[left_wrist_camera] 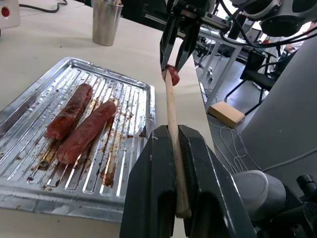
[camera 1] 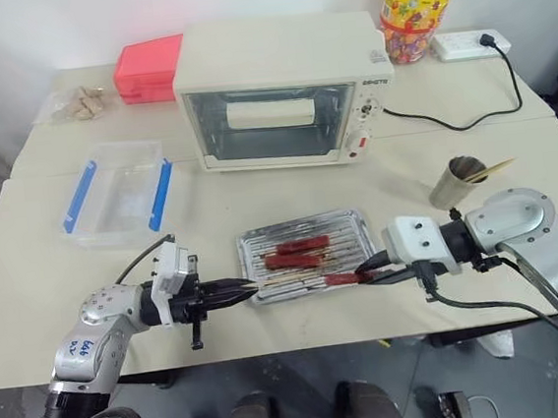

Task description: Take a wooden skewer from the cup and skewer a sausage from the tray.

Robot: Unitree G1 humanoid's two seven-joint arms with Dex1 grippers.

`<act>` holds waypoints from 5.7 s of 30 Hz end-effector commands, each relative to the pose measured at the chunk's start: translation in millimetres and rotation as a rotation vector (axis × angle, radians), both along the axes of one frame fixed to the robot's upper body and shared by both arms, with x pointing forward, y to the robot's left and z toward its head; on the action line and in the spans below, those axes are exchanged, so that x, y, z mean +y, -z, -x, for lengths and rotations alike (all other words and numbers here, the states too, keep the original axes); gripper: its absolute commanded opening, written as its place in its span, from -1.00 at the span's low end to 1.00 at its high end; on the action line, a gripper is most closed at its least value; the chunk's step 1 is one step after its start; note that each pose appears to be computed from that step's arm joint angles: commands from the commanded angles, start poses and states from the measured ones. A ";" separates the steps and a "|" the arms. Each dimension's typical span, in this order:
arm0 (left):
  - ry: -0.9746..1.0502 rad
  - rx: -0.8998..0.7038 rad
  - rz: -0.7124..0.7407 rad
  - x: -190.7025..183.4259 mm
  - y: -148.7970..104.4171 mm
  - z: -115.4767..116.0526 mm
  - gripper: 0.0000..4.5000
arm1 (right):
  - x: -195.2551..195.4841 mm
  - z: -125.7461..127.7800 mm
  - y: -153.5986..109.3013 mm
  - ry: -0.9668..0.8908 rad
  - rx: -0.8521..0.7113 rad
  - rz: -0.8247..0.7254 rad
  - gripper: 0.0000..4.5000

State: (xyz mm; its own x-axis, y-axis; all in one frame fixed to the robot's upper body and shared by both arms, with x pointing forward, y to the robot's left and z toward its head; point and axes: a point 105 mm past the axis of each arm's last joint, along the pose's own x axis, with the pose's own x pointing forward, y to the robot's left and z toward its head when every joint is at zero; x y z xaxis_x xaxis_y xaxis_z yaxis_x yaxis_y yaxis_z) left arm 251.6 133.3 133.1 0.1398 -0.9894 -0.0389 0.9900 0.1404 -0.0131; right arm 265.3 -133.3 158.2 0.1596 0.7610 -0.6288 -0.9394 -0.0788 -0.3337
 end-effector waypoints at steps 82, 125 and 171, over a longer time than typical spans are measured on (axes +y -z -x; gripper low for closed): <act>0.044 -0.016 0.040 -39.0 -6.5 -2.6 -1.00 | 9.8 4.4 -19.7 0.026 0.002 0.073 -0.13; 0.130 -0.006 0.037 -61.5 1.0 -2.3 -1.00 | 40.7 7.7 -26.5 -0.082 -0.010 0.032 -0.86; -1.236 -0.117 0.251 150.4 -67.1 -72.8 -1.00 | -3.5 20.0 -54.4 0.158 -0.202 -0.745 0.99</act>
State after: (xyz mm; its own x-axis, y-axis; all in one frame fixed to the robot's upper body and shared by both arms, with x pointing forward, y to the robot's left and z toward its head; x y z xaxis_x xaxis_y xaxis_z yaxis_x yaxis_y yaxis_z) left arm 319.5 281.5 203.2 0.9518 -0.1985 0.2337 0.2274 0.9683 -0.1035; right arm 251.1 -138.7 205.1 0.3780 0.9213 0.0909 -0.8497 0.3842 -0.3610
